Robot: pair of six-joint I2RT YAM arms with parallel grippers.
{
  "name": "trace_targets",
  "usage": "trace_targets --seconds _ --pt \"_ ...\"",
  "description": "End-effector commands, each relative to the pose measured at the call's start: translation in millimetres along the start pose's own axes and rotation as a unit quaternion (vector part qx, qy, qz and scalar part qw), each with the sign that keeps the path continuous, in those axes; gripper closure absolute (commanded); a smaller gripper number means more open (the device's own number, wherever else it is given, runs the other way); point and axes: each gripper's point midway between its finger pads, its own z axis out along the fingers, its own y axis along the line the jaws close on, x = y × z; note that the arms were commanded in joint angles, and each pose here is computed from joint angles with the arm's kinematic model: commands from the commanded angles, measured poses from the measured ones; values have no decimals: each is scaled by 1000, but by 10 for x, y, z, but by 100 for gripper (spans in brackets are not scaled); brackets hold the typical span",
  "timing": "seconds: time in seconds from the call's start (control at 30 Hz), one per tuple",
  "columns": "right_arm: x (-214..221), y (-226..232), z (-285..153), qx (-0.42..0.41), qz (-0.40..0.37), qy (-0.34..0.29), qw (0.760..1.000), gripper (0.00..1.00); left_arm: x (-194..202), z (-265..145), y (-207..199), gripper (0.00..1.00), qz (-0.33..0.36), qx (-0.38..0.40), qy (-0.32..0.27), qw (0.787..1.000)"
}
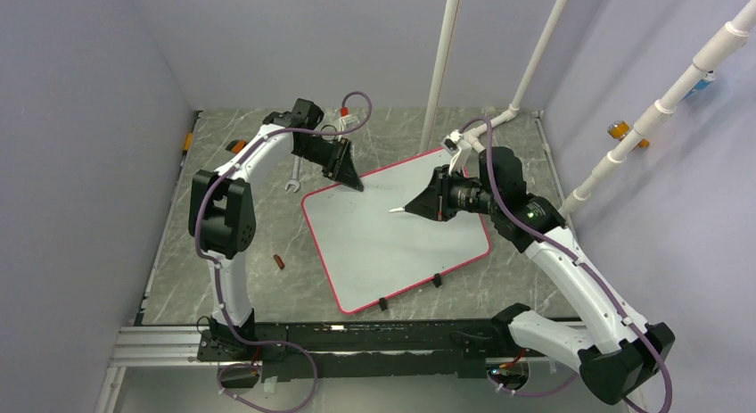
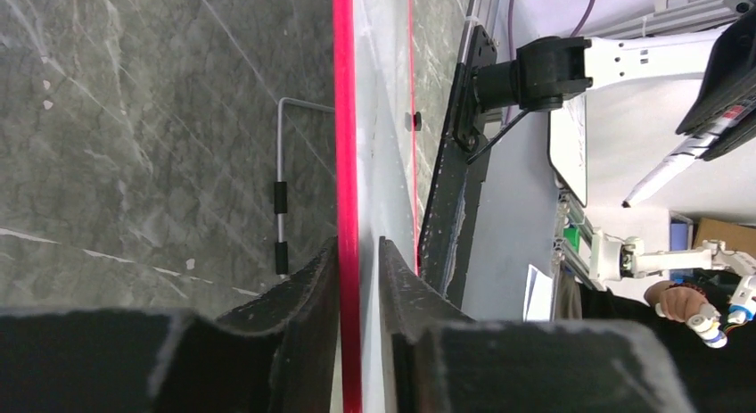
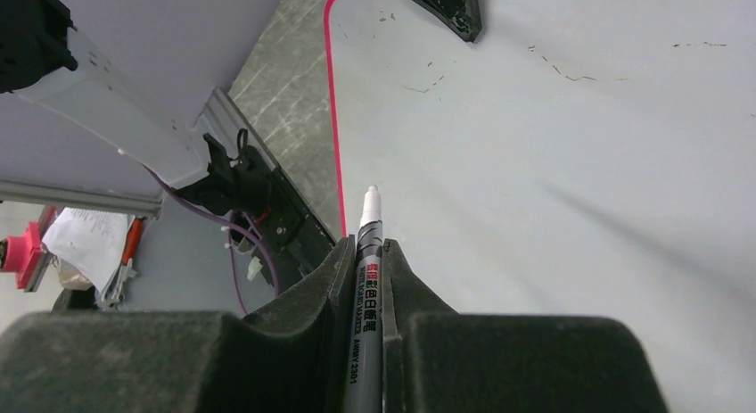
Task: Write a sentence on the whiteboard
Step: Hold the whiteboard at the center of the board.
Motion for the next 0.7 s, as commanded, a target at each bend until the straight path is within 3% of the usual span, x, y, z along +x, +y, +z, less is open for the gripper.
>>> trace_targets --seconds 0.0,0.17,0.47,0.67 --pt "-116 128 -84 -13 -10 -24 1000 100 -59 19 -60 81 14 7 -3 1000" --pt "-113 140 -102 -14 -11 -26 1000 100 -78 30 -106 100 31 -6 1 1000" --pt "-98 169 -139 -16 -9 -41 999 100 -165 -18 -142 100 68 -62 -5 996" --pt "-84 178 -92 26 -34 -52 998 100 -218 -100 -94 100 80 -117 -11 990"
